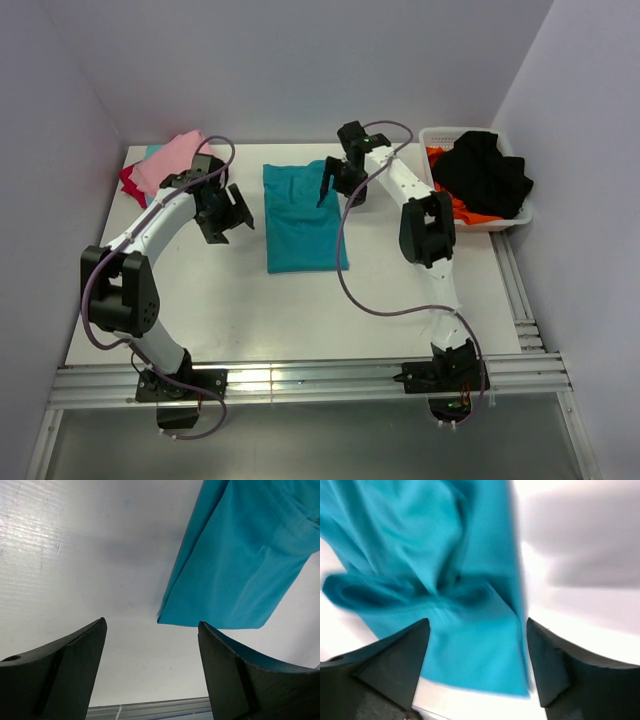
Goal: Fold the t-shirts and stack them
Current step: Neatly place the folded tshirt to the corner
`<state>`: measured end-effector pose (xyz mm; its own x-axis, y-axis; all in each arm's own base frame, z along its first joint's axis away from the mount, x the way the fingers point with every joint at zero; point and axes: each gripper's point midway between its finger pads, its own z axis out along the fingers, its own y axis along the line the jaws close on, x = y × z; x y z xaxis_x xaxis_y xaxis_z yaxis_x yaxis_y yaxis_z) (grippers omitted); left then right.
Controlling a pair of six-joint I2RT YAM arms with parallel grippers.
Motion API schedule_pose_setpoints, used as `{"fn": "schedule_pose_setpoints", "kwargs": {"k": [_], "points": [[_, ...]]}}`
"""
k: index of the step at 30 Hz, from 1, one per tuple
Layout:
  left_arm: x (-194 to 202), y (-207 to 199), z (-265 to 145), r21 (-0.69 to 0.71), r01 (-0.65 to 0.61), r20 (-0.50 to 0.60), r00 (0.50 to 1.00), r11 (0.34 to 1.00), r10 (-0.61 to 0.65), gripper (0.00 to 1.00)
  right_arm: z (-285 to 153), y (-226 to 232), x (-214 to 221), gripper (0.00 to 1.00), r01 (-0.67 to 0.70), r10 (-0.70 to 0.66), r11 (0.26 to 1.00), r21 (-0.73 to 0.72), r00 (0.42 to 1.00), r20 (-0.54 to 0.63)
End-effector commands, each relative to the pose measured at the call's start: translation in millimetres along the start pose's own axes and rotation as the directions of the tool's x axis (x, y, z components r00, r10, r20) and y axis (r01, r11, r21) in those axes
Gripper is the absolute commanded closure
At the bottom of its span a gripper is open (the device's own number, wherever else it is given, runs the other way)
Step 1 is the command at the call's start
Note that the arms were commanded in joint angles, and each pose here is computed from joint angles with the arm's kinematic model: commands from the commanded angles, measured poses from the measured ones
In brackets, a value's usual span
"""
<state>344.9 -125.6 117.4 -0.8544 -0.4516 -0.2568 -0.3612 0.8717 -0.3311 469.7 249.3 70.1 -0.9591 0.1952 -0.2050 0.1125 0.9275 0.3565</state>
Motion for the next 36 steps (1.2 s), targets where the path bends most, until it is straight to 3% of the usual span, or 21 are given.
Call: {"fn": "schedule_pose_setpoints", "kwargs": {"k": [1, 3, 6, 12, 18, 32, 36], "points": [[-13, -20, -9, 0.047, -0.022, 0.044, 0.999, 0.999, 0.02, 0.2, -84, 24, -19, 0.14, 0.093, -0.077, 0.994, -0.066, 0.974, 0.211], [-9, -22, -4, 0.042, -0.032, 0.03, 0.999, 0.999, 0.03, 0.2, -100, 11, -13, 0.13, 0.075, -0.06, 0.996, -0.055, 0.969, 0.24], [5, -23, 6, 0.04, -0.034, 0.001, 0.999, 0.999, 0.034, 0.21, -111, -21, 38, 0.13, 0.043, -0.027, 0.997, -0.071, 0.976, 0.216], [38, -28, 28, 0.062, -0.022, -0.058, 0.998, 0.998, 0.026, 0.21, -77, -58, 114, 0.13, -0.033, 0.041, 0.995, -0.096, 0.996, 0.078], [55, -28, 46, 0.054, -0.011, -0.077, 0.997, 0.998, 0.015, 0.21, -55, -66, 151, 0.14, -0.056, 0.059, 0.993, -0.108, 0.998, 0.025], [84, -11, 60, -0.014, 0.004, -0.104, 0.995, 1.0, -0.006, 0.23, -24, -57, 151, 0.21, -0.058, 0.058, 0.994, -0.097, 0.998, -0.006], [96, -3, 62, -0.015, 0.013, -0.115, 0.993, 1.0, -0.015, 0.24, -15, -56, 149, 0.36, -0.06, 0.059, 0.994, -0.088, 0.998, -0.014]]}}
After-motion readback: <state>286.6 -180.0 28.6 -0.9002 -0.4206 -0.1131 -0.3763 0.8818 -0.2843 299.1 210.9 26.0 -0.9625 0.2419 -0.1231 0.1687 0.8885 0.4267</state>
